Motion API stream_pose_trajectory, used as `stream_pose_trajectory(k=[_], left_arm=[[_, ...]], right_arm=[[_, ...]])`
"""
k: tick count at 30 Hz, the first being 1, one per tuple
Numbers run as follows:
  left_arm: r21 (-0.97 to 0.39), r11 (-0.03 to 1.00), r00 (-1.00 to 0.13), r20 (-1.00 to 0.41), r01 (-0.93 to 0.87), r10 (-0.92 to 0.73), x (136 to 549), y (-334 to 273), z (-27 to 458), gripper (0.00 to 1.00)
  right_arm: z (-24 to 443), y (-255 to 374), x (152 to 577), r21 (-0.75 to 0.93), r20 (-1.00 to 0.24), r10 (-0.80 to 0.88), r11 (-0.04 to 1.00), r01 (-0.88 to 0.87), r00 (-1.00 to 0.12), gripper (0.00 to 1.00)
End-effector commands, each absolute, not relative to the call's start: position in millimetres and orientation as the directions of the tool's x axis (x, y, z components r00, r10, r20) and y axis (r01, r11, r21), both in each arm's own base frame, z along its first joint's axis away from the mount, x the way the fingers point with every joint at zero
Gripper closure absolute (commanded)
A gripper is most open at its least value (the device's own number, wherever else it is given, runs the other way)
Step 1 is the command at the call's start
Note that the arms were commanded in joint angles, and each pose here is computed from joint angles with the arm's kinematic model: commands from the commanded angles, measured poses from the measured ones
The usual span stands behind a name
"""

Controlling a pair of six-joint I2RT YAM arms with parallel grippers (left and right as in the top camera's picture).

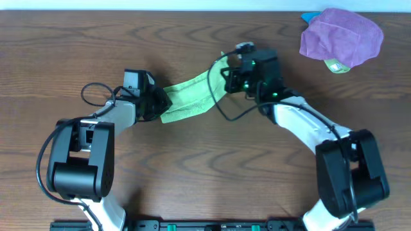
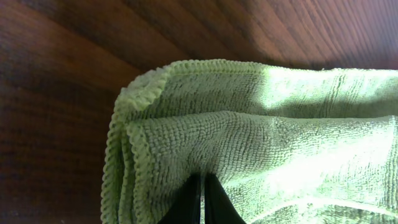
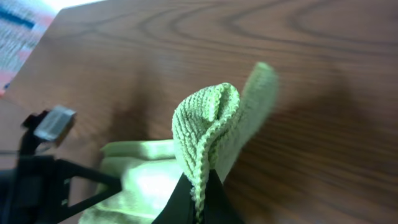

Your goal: Fold the cloth

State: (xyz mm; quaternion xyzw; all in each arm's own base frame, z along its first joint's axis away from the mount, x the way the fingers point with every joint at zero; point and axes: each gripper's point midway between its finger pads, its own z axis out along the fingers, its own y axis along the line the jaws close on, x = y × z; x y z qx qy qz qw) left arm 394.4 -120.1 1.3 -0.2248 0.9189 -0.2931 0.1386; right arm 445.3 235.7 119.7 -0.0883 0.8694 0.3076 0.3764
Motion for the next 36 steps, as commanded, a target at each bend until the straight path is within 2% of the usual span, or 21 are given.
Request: stream_pose_trajectory(k=[1, 8, 22, 30, 36], left_arm=[[-0.573, 0.756, -0.864, -0.156, -0.316, -0.479, 399, -117, -1, 0.94], [-0.584, 0.759, -0.868, -0.177, -0.287, -0.464, 407, -119, 9, 0.94], [-0.511, 0.849, -0.921, -0.252, -0.135, -0.298, 414, -114, 33, 0.94], [-0.36, 0.922, -0.901, -0.34, -0.141, -0.271, 422, -78, 64, 0.94], [-0.323, 0.925, -0.861, -0.393, -0.2, -0.323, 424, -43, 87, 0.94]], right_arm=[[147, 262, 438, 0.426, -0.766, 0.019, 0.764, -0.484, -0.643, 0.99], [146, 294, 417, 0.411, -0.767, -0.043, 0.734, -0.541, -0.64, 0.99], [148, 337, 390, 0.369, -0.787, -0.101, 0.714, -0.595, -0.609, 0.99], [158, 344, 393, 0.349, -0.805, -0.094, 0.723, -0.596, -0.586, 0.99], [153, 345, 395, 0.348, -0.801, -0.097, 0.728, -0.591, -0.591, 0.99]])
